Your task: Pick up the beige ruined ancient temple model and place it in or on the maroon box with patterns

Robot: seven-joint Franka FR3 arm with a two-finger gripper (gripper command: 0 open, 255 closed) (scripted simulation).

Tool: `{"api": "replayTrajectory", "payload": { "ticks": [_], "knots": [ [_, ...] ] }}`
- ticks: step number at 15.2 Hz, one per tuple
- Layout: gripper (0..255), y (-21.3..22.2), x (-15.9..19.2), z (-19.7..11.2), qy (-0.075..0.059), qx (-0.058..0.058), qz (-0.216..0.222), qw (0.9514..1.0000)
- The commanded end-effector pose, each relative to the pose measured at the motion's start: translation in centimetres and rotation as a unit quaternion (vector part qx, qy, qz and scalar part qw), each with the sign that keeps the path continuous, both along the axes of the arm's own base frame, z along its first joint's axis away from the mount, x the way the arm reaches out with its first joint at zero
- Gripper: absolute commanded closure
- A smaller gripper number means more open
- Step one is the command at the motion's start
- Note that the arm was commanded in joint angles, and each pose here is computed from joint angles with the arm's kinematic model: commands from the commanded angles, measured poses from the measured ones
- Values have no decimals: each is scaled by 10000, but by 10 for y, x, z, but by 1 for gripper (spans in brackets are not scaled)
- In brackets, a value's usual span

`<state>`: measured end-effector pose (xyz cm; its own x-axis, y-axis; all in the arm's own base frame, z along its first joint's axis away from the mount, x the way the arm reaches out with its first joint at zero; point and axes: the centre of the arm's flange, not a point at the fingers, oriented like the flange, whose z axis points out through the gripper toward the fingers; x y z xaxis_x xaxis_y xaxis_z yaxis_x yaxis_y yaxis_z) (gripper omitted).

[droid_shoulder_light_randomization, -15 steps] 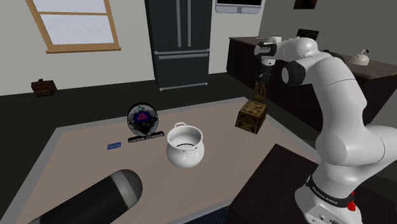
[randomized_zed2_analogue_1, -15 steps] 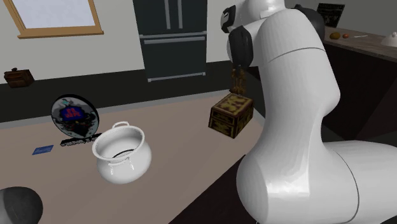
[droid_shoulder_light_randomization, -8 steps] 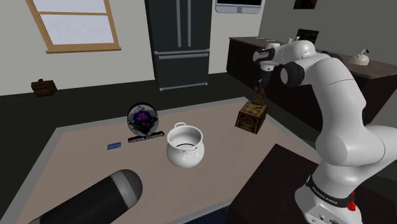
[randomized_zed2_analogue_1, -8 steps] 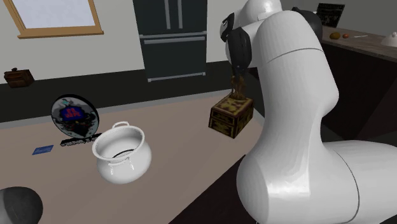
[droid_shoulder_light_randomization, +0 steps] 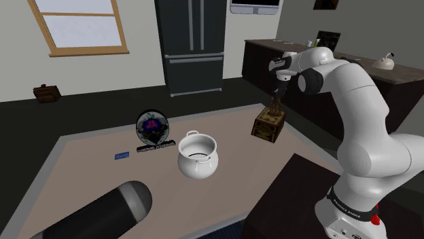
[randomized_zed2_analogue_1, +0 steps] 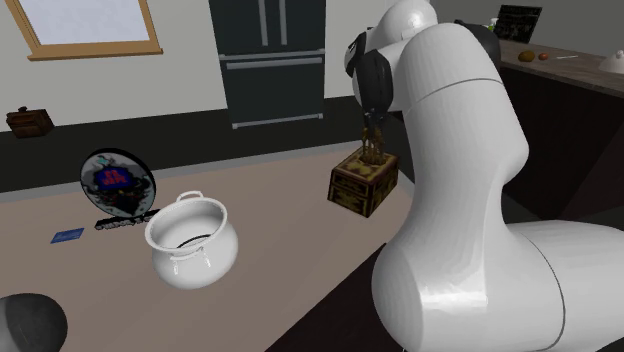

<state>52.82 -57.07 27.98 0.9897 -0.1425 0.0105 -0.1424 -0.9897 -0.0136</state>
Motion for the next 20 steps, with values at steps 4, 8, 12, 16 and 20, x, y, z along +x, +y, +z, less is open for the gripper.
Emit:
{"api": "replayTrajectory", "payload": {
  "ticks": [4,8,12,16,20],
  "knots": [
    [255,0,0,0,-3,-4,0,10000],
    [0,0,0,0,-3,-4,0,10000],
    [0,0,0,13,-3,-4,0,10000],
    [0,-1,0,50,-3,-4,0,10000],
    [0,-1,0,50,-3,-4,0,10000]
  ]
}}
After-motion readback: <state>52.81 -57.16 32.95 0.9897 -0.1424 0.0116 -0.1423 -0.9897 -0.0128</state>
